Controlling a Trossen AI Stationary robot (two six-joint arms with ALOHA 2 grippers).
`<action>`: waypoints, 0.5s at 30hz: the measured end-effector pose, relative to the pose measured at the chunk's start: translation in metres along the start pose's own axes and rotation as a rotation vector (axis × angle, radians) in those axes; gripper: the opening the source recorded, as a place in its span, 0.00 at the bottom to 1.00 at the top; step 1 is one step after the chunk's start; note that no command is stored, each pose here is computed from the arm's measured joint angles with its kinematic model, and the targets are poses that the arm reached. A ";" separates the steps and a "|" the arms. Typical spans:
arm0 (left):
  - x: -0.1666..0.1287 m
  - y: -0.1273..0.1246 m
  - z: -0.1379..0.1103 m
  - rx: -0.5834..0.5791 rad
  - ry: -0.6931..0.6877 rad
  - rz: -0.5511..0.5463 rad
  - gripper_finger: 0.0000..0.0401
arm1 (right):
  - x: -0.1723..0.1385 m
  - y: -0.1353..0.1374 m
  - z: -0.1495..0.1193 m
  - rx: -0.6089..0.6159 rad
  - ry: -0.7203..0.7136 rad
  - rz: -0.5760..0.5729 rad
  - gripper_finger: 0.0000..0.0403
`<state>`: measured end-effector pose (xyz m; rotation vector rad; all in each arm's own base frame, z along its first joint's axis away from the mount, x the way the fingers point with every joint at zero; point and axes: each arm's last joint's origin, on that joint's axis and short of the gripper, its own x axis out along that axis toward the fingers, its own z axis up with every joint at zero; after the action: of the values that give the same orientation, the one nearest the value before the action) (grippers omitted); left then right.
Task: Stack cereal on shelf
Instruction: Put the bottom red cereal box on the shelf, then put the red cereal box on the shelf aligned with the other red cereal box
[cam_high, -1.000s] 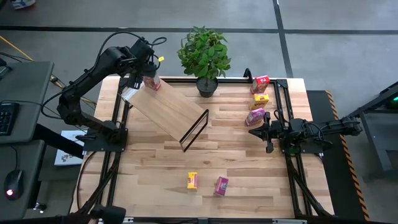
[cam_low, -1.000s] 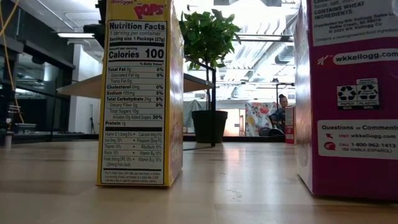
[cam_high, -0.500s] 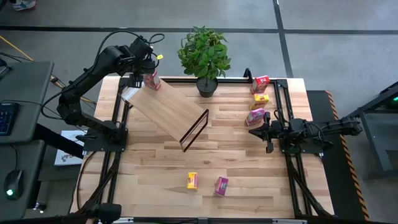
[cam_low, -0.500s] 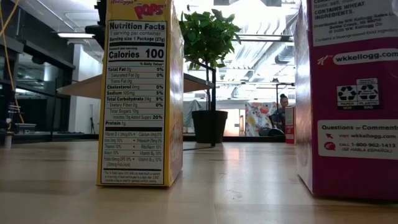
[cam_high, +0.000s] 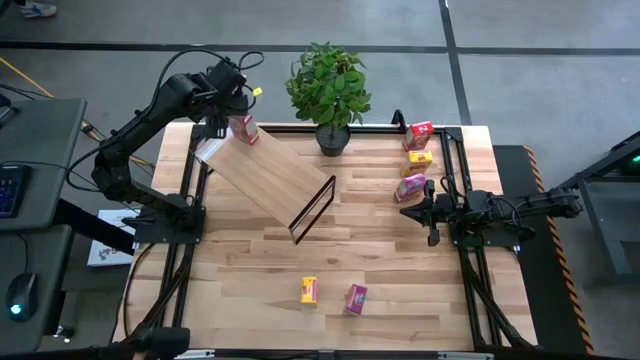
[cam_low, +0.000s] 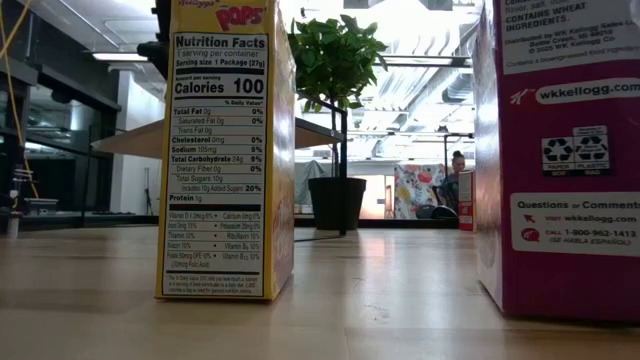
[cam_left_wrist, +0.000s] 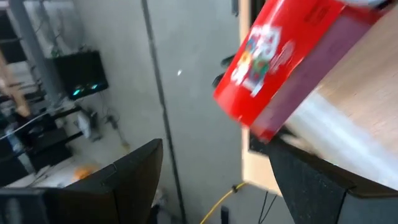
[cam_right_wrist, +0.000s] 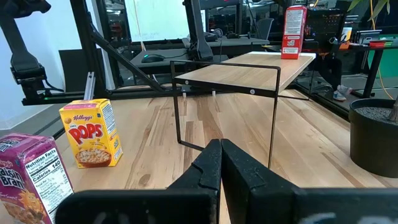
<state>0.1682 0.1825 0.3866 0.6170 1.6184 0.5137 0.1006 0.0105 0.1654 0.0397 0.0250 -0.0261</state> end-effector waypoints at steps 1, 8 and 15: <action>-0.001 0.000 0.000 0.004 0.020 0.016 0.71 | 0.000 0.000 0.000 0.000 0.000 0.000 0.00; -0.026 -0.001 -0.006 -0.047 0.007 0.116 0.71 | 0.000 0.000 0.000 0.000 0.000 0.000 0.00; -0.077 -0.007 -0.011 -0.369 -0.278 0.116 0.71 | 0.000 0.000 0.000 0.000 0.000 0.000 0.00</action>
<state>0.1634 0.1265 0.4416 0.4807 1.1923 0.7563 0.1006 0.0105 0.1654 0.0398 0.0246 -0.0260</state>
